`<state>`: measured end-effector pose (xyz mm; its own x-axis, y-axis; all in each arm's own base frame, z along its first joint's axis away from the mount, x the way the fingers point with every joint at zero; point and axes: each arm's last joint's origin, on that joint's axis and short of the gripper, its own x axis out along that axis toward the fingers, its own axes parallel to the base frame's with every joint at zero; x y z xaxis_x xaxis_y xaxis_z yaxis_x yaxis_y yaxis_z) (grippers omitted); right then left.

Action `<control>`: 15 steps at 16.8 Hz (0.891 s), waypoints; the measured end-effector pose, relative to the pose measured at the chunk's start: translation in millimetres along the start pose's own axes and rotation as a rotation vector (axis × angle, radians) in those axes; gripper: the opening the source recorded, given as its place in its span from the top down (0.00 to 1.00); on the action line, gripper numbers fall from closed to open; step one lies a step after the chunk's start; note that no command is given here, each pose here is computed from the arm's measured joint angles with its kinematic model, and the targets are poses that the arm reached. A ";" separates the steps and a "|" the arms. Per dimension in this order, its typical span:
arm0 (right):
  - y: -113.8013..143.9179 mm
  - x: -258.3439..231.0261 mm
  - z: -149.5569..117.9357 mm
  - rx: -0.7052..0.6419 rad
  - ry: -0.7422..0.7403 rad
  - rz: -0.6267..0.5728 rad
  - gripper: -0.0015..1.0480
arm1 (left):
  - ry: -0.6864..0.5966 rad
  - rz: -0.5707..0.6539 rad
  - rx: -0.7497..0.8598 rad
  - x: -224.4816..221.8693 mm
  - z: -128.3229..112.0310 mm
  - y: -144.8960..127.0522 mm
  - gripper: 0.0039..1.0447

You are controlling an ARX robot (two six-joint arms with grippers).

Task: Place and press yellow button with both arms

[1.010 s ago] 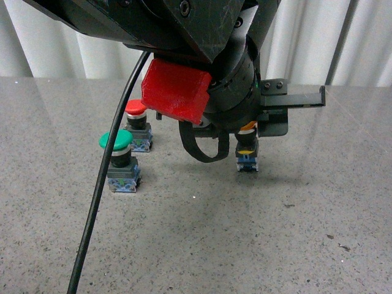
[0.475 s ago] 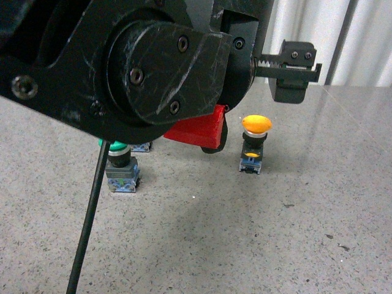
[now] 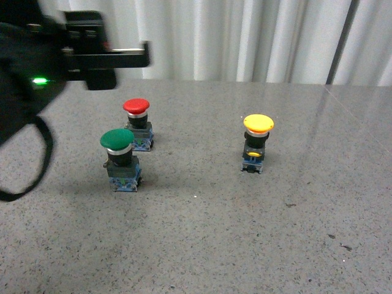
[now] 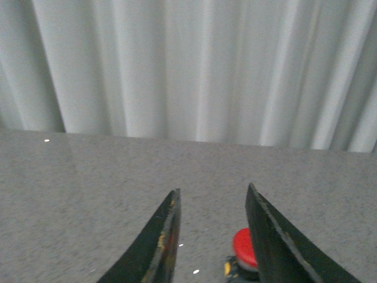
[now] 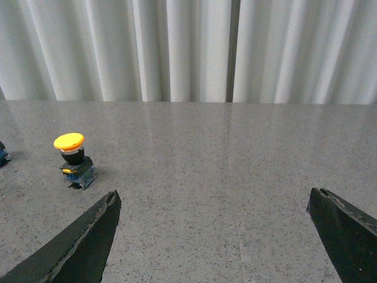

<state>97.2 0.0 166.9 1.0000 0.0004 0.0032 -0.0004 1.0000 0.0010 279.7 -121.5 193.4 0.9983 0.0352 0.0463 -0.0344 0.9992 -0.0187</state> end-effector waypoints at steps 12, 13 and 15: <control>0.0 0.0 0.0 0.000 0.000 0.000 0.06 | 0.068 -0.026 0.023 -107.8 -25.1 105.6 0.96; 0.0 0.0 0.0 0.000 0.000 0.000 0.06 | 0.078 -0.030 0.024 -113.2 -26.6 108.3 0.96; 0.0 0.0 0.0 0.000 0.000 0.000 0.06 | 0.060 -0.035 0.021 -121.1 -22.6 112.6 0.96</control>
<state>97.2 0.0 167.0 1.0000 0.0000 0.0036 0.0000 1.0000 0.0010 156.0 -13.7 163.1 0.9999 0.0000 -0.0131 0.0000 1.0000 0.0024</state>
